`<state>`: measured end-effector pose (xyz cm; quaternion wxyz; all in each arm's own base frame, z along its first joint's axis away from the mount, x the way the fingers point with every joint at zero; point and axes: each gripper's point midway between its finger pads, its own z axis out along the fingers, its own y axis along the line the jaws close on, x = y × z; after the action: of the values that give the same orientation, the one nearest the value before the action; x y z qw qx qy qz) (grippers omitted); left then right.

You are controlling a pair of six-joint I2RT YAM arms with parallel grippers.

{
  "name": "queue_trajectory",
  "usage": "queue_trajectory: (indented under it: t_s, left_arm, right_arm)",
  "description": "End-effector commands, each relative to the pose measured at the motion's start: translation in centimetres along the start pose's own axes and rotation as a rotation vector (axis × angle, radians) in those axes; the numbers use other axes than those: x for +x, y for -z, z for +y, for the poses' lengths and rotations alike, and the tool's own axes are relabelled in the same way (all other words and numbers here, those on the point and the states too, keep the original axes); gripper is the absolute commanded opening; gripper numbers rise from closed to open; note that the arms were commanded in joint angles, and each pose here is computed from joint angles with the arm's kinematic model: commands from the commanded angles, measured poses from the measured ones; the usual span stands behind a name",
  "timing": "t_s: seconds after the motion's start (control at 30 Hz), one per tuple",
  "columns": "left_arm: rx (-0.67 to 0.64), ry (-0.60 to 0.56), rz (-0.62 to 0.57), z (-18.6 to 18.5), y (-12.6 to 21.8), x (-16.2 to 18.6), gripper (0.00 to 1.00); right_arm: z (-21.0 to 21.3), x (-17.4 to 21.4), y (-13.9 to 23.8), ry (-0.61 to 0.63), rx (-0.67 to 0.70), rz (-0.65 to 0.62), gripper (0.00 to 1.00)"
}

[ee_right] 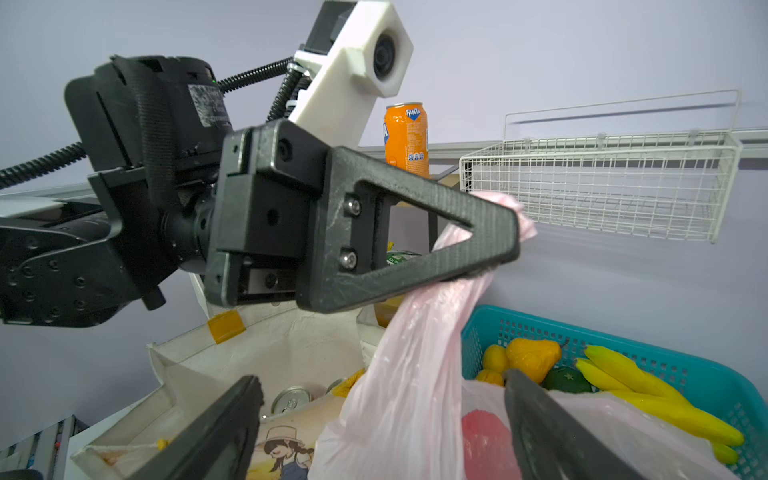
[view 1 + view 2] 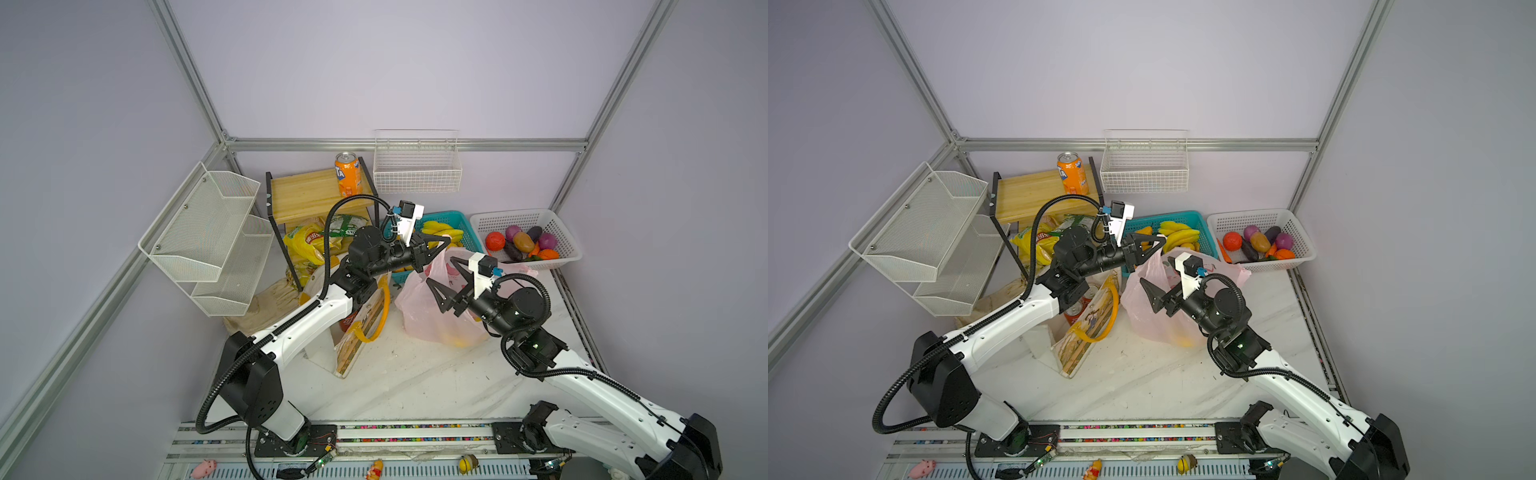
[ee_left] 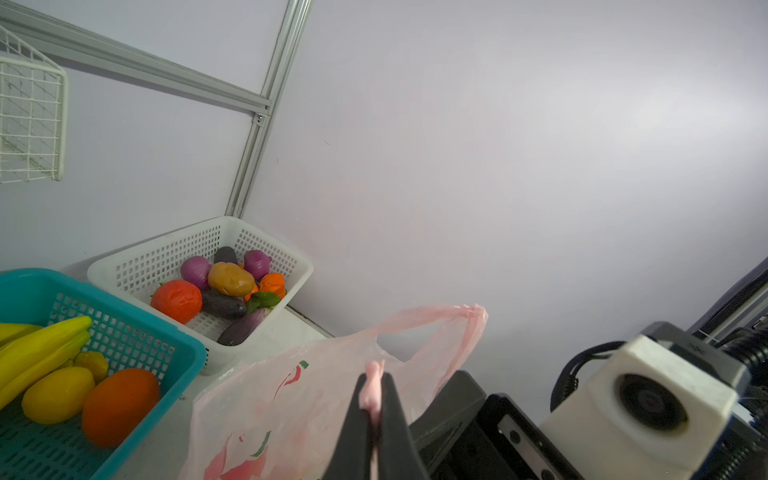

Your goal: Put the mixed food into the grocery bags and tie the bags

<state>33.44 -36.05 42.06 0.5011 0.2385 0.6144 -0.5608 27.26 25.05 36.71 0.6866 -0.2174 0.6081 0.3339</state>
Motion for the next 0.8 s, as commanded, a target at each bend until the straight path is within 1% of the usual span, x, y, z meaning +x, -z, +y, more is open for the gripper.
queue_trajectory:
  t_s: [0.0, 0.13, 0.37, 0.47, 0.57, 0.77]
  left_arm:
    - [0.005, 0.000, -0.084, -1.6, 0.9, -1.9, 0.00]
    - [0.007, 0.029, -0.096, -1.9, 0.9, -1.9, 0.00]
    - [0.015, 0.055, -0.099, -2.4, 0.8, -1.7, 0.00]
    - [0.018, 0.066, -0.101, -2.5, 0.8, -1.7, 0.00]
    - [0.026, 0.076, -0.102, -2.8, 0.9, -1.7, 0.00]
    - [0.035, 0.083, -0.102, -3.3, 1.1, -1.7, 0.00]
  right_arm:
    - [-1.8, -1.7, -0.8, -0.032, 0.114, -0.096, 0.88]
    - [-2.4, -1.1, -1.4, -0.056, 0.150, -0.120, 0.84]
    - [-1.3, -1.1, -2.4, -0.059, 0.091, -0.155, 0.86]
    - [-2.5, -0.6, -2.8, -0.074, 0.155, -0.160, 0.85]
    - [-4.1, 0.2, -3.2, -0.078, 0.246, -0.158, 0.80]
    - [-6.3, 1.6, -3.9, -0.056, 0.369, -0.154, 0.70]
